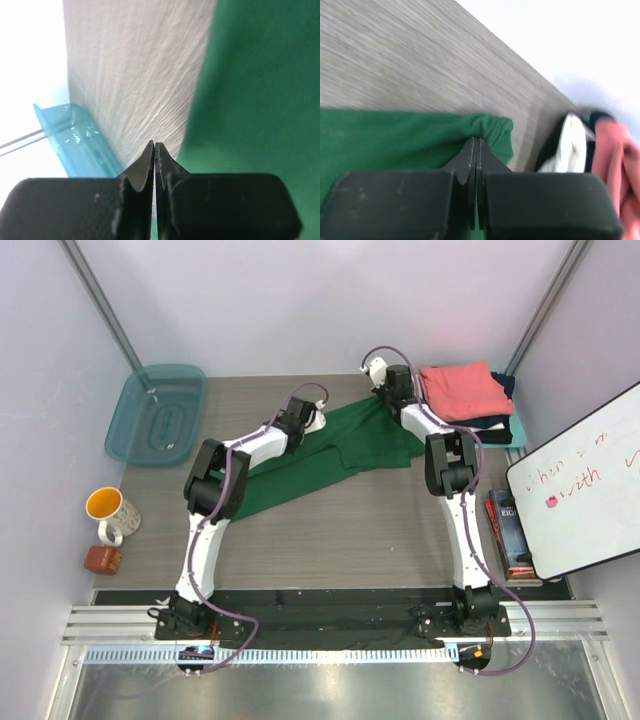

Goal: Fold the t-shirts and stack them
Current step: Rotate the tshirt 90 degrees

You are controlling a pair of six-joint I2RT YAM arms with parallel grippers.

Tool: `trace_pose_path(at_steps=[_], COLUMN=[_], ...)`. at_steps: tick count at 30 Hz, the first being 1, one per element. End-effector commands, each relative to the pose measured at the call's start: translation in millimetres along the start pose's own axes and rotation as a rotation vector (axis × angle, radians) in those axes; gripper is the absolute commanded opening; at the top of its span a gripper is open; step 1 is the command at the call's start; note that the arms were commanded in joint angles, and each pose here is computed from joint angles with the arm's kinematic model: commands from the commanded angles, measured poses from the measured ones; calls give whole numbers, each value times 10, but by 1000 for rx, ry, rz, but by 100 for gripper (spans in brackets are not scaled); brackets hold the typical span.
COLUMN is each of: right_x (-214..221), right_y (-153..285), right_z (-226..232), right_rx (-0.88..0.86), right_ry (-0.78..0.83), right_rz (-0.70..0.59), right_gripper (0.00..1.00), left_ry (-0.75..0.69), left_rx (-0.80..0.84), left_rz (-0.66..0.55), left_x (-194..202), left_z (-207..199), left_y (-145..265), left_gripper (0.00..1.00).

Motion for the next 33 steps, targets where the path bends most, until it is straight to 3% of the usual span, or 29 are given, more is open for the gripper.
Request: trace_pose_path(at_steps=[1,6,11,15,28,33], right_x=[-630,-953,-848,-557,-503,-458], right_y=[610,1202,1595,1669,1433,1529], right_z=[-684,-819,-290,150,614,631], right_rx=[265,136,-335,-537,-702,-726], right_ry=[-165,-270,-192,-165,-137,-97], right_rz=[-159,-185,-58,64,126,146], right_gripper=[2,3,2,1,1,1], left_ry=[187,172,10,35,41,-26], left_rx=[-158,-138,-12,13,41,217], left_rz=[-187,-261,-237,-208,-141,-158], left_x=[-222,-147,228,494,737,864], left_z=[613,822,599,606,679,474], left_y=[483,863,1011,1151,1269,1248], left_gripper=[0,0,0,0,0,0])
Point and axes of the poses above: each gripper's point midway between its finger pads, its own y axis back along the fingers, its own z axis along the line the jaws close on, x = y × z, the point moved 8 cm from there along y, back along the fingers, and after that the axes turned 2 degrees about y, right-handed, at the moved point
